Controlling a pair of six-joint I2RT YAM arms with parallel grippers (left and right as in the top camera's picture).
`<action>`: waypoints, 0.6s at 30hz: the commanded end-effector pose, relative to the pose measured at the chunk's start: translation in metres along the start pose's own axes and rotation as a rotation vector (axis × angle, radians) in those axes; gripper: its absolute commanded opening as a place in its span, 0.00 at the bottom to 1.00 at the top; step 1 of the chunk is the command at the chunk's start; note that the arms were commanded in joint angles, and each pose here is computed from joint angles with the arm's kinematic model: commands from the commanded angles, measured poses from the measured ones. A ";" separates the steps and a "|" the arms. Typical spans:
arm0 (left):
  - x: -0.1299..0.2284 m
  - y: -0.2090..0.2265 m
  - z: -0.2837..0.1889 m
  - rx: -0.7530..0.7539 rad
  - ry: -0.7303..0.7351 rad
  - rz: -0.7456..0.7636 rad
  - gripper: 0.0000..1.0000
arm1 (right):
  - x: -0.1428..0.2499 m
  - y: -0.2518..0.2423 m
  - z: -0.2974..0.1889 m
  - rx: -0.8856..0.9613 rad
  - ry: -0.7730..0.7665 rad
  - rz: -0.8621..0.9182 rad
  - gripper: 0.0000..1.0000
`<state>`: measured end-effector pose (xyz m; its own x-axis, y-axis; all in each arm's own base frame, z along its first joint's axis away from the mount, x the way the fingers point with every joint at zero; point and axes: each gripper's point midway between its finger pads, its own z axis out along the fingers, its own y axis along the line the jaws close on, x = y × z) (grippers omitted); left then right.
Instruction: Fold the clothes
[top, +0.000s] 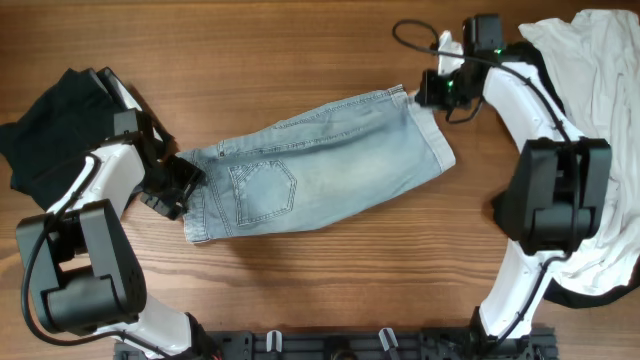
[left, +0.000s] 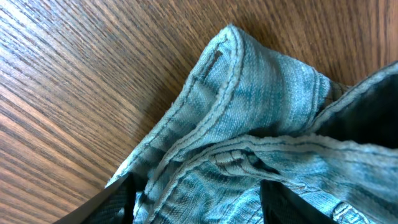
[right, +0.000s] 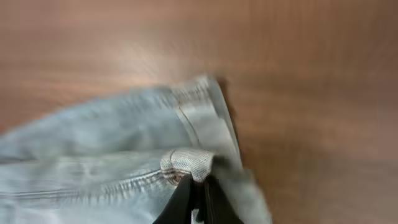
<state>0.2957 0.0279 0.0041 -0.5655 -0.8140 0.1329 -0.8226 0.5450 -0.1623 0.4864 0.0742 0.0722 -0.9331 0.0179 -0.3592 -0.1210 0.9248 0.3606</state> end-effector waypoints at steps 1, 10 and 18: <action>-0.001 -0.004 0.001 0.006 0.007 0.011 0.64 | -0.048 0.031 -0.054 -0.047 -0.176 -0.063 0.04; 0.000 -0.002 0.001 -0.001 0.014 -0.004 0.68 | -0.049 0.002 -0.012 0.071 -0.172 0.094 0.53; -0.006 -0.021 -0.054 0.125 -0.137 0.038 0.70 | -0.005 0.008 -0.010 0.039 -0.014 0.036 0.33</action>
<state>0.3035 0.0270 0.0333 -0.5757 -0.8142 0.0754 -0.8037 0.5464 -0.2354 0.5053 0.0649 0.0987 -0.9038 0.1470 -0.4018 0.0012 0.9400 0.3412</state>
